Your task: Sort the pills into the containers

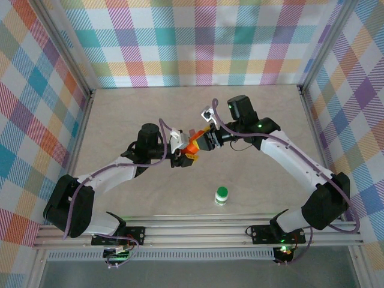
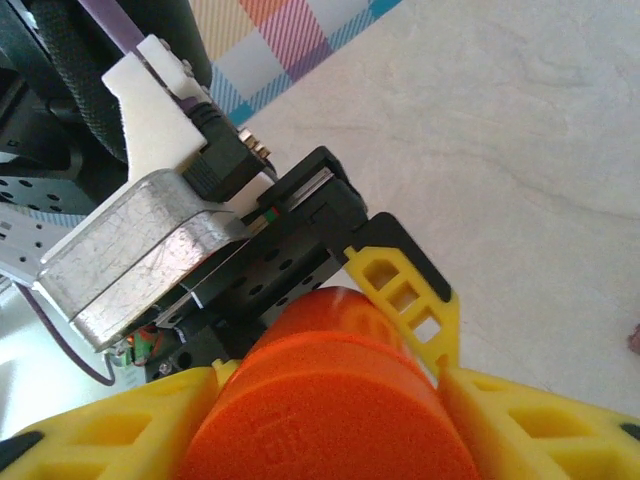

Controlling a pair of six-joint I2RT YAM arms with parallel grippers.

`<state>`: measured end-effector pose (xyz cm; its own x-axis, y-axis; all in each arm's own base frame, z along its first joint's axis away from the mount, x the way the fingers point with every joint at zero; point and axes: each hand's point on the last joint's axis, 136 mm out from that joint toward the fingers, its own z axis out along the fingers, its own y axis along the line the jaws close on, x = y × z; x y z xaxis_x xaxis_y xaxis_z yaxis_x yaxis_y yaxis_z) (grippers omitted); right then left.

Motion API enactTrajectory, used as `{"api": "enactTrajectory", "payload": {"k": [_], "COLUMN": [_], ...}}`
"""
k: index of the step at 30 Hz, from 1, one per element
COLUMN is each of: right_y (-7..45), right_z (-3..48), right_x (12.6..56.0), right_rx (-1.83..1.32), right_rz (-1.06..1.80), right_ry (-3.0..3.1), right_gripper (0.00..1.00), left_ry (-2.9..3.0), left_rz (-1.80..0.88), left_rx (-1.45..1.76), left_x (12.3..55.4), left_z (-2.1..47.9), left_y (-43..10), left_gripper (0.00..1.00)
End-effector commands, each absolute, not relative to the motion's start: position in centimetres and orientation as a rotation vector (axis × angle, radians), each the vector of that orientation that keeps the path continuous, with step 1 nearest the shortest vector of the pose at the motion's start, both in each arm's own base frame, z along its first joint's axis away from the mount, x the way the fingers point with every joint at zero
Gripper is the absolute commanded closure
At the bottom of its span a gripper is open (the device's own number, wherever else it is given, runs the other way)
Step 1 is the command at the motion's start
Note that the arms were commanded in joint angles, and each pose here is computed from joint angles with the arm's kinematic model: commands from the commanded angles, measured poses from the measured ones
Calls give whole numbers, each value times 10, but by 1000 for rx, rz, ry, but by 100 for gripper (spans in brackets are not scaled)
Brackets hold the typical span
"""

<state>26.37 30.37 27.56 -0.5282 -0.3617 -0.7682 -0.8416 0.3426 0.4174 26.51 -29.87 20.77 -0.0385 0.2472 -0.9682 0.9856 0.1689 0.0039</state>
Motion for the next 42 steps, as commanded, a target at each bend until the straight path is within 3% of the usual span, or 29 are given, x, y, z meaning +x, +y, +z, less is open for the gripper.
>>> {"api": "enactTrajectory", "payload": {"k": [1,6,11,17,29,36,42], "right_y": [298,286,269,281,310,313,308], "right_z": [288,303,312,312,285,278,284], "right_x": [263,285,315,332,349,340,327], "right_rx": [-1012,-792,-406,-201,-225,-227,-234], "right_rz": [1070,972,925,1035,1043,1099,1195], "right_ry": [2032,2083,2150,2154,2244,2252,2161], "right_gripper": [37,19,17,17,21,47,56], "left_ry": [1446,1497,1521,1566,1588,1556,1505], "left_rz": [-959,-853,-817,-806,-795,-791,-774], "left_rx": [1245,1115,965,885,894,899,882], "left_x": [266,289,307,320,321,318,313], "left_z": [225,223,229,225,219,227,240], "left_y": [-301,-294,-288,-291,-297,-296,-290], "left_gripper": [61,81,91,95,90,78,65]}}
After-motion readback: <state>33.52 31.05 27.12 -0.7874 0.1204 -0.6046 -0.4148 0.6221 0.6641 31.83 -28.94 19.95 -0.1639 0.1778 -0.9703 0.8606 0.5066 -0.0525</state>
